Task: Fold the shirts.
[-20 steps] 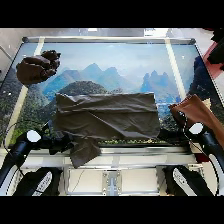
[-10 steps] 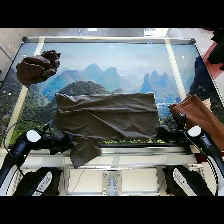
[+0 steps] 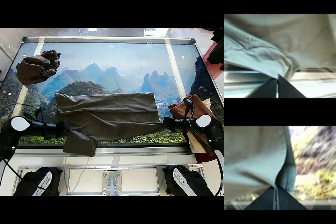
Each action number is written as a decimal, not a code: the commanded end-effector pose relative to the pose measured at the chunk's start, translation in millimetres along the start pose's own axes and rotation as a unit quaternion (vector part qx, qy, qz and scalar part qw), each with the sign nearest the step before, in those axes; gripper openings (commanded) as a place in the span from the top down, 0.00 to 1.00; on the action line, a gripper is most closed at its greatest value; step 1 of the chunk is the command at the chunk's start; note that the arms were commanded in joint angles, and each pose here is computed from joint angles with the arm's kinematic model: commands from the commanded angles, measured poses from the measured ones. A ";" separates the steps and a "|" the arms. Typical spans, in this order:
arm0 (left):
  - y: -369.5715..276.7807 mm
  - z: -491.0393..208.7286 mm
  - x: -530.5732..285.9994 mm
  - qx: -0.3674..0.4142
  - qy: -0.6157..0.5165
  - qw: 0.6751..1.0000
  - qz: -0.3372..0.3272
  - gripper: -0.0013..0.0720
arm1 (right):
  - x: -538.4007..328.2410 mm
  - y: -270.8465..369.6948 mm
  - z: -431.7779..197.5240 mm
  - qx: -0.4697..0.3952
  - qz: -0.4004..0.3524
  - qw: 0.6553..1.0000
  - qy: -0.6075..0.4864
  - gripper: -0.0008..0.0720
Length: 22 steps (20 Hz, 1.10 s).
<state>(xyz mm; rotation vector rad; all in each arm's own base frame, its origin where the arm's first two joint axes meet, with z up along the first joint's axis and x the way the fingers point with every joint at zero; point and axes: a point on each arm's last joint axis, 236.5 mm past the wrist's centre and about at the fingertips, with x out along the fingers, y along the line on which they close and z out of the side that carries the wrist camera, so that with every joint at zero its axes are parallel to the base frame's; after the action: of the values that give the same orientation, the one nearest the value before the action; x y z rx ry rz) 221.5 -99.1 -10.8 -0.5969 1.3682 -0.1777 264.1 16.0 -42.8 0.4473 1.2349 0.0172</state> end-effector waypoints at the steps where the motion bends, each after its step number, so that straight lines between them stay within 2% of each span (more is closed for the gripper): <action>1: -29.4 24.6 -36.6 0.040 -0.037 0.998 -0.015 0.97 | -9.4 -0.4 26.0 -0.007 -0.008 0.999 -0.043 0.95; 3: -39.0 36.7 -55.3 0.060 -0.060 0.996 -0.012 0.97 | -9.8 -1.7 29.3 -0.009 -0.011 0.999 -0.049 0.95; 8: -20.9 45.7 -77.4 0.085 -0.074 0.992 0.053 0.97 | -16.7 1.3 48.8 -0.012 -0.010 0.997 -0.082 0.95; 11: -24.8 52.2 -78.1 0.085 -0.088 0.991 0.045 0.97 | -35.7 10.3 77.7 -0.023 -0.007 0.992 -0.121 0.95; 15: -37.7 101.9 -88.8 0.089 -0.188 0.978 0.028 0.97 | -63.6 29.9 127.2 -0.025 0.015 0.983 -0.184 0.95; 22: -33.1 162.8 -57.1 0.116 -0.179 0.976 0.047 0.97 | -58.0 61.5 201.2 0.014 0.090 0.968 -0.234 0.95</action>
<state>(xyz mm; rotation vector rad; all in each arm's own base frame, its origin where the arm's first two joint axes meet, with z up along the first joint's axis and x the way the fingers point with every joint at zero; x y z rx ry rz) 346.3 -56.8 79.0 -0.3769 1.0095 -0.1403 411.0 -9.1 74.7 0.4866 0.7822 0.0283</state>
